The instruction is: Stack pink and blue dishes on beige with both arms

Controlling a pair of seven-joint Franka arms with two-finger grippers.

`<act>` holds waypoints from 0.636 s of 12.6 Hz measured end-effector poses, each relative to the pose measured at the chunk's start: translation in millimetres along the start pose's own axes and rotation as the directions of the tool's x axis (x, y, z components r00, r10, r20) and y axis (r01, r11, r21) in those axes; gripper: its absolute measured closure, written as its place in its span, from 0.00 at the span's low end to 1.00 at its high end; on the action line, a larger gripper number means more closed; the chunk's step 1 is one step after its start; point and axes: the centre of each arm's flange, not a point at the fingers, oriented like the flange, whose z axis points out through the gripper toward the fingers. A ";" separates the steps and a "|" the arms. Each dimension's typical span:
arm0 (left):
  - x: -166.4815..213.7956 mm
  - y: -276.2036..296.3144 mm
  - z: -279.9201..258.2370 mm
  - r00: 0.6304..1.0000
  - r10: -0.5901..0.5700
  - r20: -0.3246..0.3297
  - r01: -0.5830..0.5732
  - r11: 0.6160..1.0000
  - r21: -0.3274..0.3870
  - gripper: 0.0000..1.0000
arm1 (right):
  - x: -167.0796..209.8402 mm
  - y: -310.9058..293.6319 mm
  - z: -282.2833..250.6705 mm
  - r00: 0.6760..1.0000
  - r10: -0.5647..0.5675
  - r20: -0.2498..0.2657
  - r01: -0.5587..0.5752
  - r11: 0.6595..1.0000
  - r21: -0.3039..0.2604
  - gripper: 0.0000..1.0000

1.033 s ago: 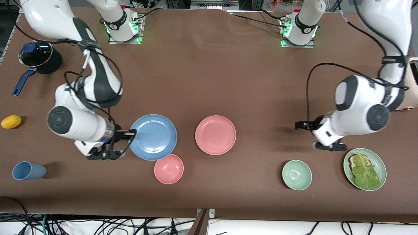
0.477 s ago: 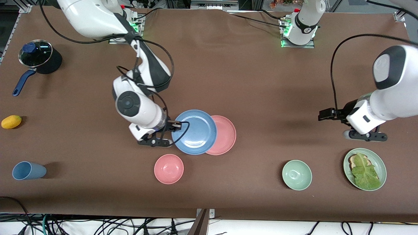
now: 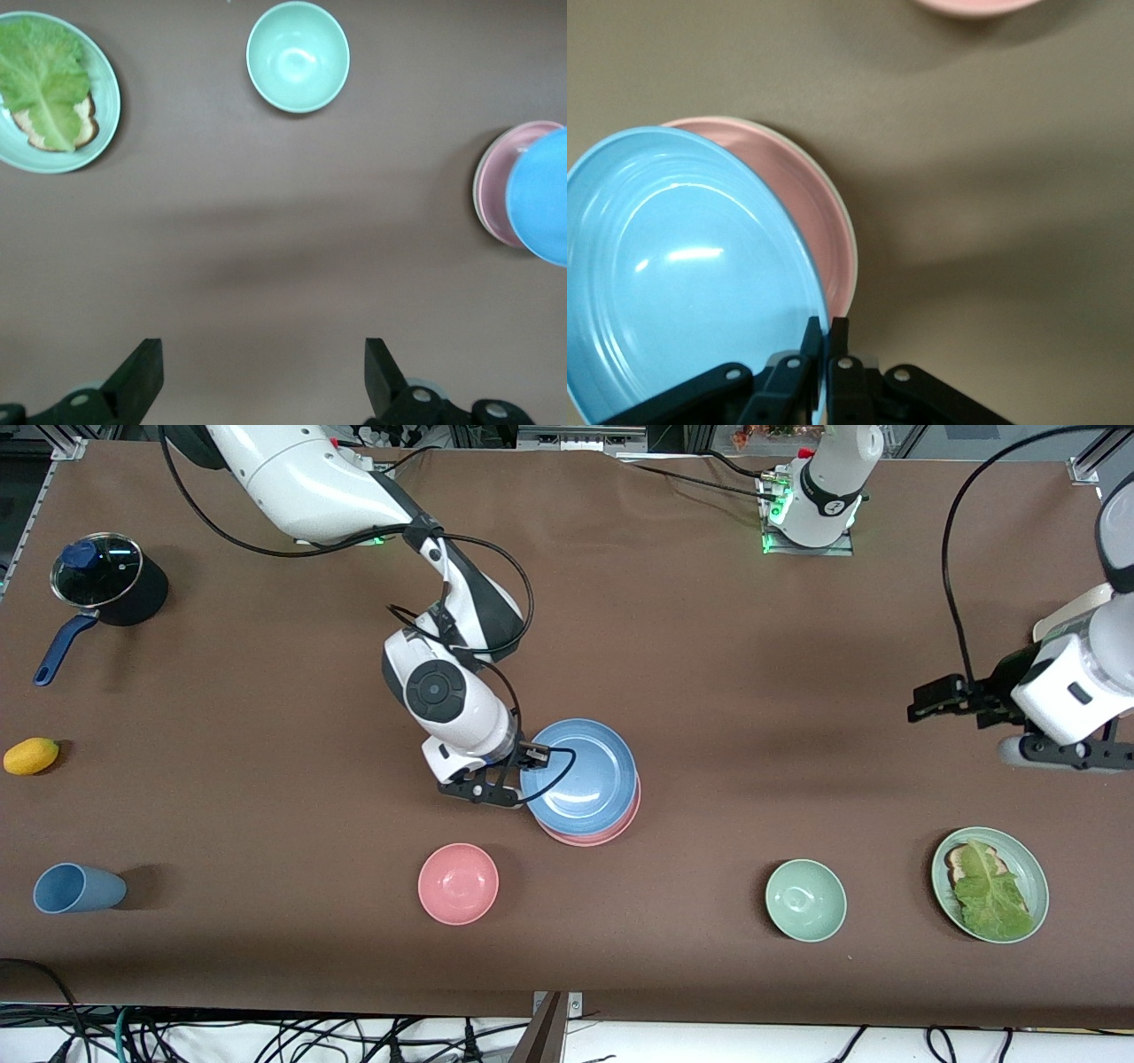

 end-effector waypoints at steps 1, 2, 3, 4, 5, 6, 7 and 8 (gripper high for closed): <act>-7.9 2.6 -6.8 1.000 0.003 0.013 -0.003 1.000 0.008 0.00 | -3.8 -4.0 5.9 1.000 0.004 -0.002 -0.004 1.000 0.005 0.96; -12.7 3.8 -11.9 1.000 0.005 0.014 -0.005 1.000 0.022 0.00 | -6.2 -6.6 11.5 1.000 0.009 -0.004 -0.009 1.000 0.009 0.96; -15.1 4.8 -15.3 1.000 0.005 0.012 -0.006 1.000 0.030 0.00 | -6.7 -6.8 16.6 1.000 0.009 -0.005 -0.009 1.000 0.008 0.96; -18.0 4.2 -20.3 1.000 0.003 0.004 -0.003 0.999 0.032 0.00 | -5.8 -5.4 20.8 1.000 0.007 -0.007 -0.007 1.000 0.002 0.96; -24.3 4.3 -29.1 1.000 0.001 -0.004 -0.001 0.999 0.036 0.00 | -4.0 -3.1 24.8 1.000 0.006 -0.011 -0.006 1.000 -0.006 0.96; -35.0 7.6 -40.6 1.000 0.003 -0.004 -0.003 0.999 0.041 0.00 | -1.8 -0.5 28.2 1.000 0.007 -0.013 -0.008 1.000 -0.011 0.96; -46.7 12.5 -52.1 1.000 0.008 -0.003 -0.008 0.999 0.047 0.00 | 0.2 1.2 30.7 1.000 0.009 -0.017 -0.010 1.000 -0.012 0.96; -56.0 14.3 -61.0 1.000 0.007 -0.004 -0.007 0.999 0.052 0.00 | 1.7 1.9 32.8 1.000 0.011 -0.022 -0.011 1.000 -0.008 0.96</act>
